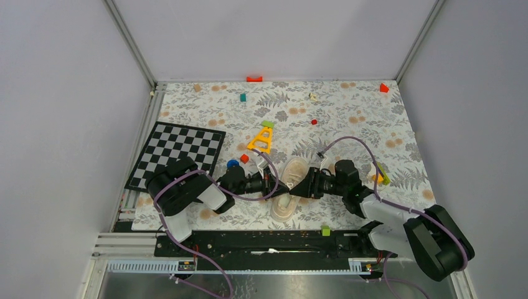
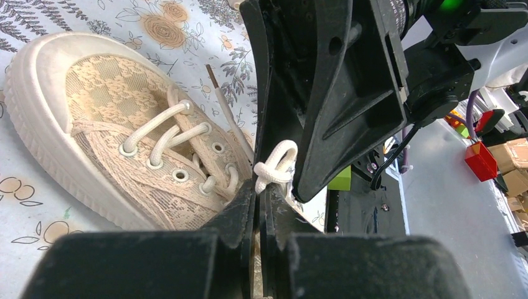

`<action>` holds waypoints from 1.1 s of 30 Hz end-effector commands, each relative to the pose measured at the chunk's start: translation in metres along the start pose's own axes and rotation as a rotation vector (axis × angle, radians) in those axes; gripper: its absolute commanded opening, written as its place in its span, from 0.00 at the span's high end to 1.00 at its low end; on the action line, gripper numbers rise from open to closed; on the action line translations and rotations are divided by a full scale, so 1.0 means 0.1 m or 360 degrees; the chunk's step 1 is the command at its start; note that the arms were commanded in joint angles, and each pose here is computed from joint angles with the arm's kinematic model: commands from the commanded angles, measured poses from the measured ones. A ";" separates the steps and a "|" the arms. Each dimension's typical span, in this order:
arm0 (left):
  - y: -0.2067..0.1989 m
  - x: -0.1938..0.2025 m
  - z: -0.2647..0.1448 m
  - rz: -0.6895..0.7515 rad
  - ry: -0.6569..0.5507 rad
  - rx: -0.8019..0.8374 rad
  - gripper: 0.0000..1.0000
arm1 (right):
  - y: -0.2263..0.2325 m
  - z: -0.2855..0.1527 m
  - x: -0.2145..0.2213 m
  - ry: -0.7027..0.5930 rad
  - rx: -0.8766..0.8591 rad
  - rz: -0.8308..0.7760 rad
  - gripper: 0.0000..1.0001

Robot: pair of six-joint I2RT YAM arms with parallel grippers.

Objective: Tie the shoes
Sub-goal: Cross the shoelace with the shoelace.

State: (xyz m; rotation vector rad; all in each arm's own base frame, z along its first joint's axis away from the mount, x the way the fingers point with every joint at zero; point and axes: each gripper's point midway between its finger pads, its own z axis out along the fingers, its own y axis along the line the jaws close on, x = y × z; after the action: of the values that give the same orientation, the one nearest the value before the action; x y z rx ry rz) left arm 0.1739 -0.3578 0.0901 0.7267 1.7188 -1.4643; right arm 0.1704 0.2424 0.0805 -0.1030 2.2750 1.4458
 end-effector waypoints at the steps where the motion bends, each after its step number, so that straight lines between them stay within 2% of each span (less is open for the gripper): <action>1: -0.04 -0.11 0.06 0.0043 -0.0049 0.0029 1.00 | -0.01 -0.04 -0.08 -0.0041 0.0054 -0.0083 0.53; 7: -0.01 -0.09 0.07 0.0036 -0.0038 0.0001 1.00 | -0.02 -0.07 -0.07 -0.0036 0.0072 -0.0096 0.42; 20: 0.08 -0.05 0.09 0.0016 0.0002 -0.0056 1.00 | 0.08 -0.16 -0.16 -0.0115 0.0078 -0.0182 0.38; 33: 0.12 -0.03 0.11 0.0009 0.0020 -0.0078 1.00 | 0.50 -0.12 -0.09 -0.0094 -0.0066 -0.0434 0.39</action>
State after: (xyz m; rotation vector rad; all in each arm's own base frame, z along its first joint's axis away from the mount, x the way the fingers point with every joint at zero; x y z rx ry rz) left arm 0.1804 -0.3607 0.0789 0.7070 1.7977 -1.4300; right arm 0.1567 0.2383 0.1092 -0.2647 2.1709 1.3564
